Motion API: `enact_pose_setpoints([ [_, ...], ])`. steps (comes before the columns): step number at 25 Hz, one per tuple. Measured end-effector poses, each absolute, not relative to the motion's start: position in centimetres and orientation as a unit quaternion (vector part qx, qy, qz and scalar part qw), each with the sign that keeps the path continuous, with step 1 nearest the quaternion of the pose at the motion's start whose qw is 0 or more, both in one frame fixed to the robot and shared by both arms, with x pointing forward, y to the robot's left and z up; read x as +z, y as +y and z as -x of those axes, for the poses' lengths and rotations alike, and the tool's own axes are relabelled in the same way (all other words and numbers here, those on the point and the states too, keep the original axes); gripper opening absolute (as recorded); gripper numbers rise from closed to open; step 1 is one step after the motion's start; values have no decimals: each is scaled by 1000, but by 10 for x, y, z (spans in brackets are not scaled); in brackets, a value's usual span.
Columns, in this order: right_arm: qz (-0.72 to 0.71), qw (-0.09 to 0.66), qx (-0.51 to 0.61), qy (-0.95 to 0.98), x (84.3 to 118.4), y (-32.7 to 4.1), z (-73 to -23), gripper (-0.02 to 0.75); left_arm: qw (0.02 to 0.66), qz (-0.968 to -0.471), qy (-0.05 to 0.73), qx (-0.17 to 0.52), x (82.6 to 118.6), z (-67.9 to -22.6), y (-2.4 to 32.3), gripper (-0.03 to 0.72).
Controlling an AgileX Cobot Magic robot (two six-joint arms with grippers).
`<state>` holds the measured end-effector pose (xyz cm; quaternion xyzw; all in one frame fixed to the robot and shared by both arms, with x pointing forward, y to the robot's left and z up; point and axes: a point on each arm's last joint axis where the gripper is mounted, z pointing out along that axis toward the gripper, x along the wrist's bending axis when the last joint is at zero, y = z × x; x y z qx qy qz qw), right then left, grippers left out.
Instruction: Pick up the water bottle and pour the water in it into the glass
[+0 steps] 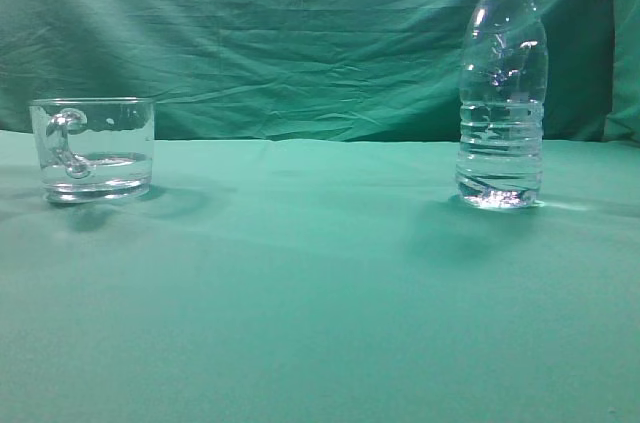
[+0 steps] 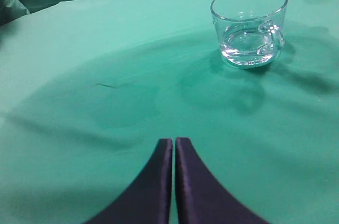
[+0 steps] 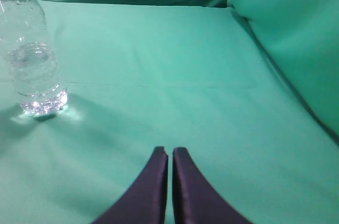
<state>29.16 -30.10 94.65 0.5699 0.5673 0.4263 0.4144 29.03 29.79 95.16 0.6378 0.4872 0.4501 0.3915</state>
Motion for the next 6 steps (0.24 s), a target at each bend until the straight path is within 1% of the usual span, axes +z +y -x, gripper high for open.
enact_pose_setpoints([
  [6, -570, 414, 426, 567, 947, -301, -292, 0, 392, -638, 487, 450, 952, -290, 298, 0],
])
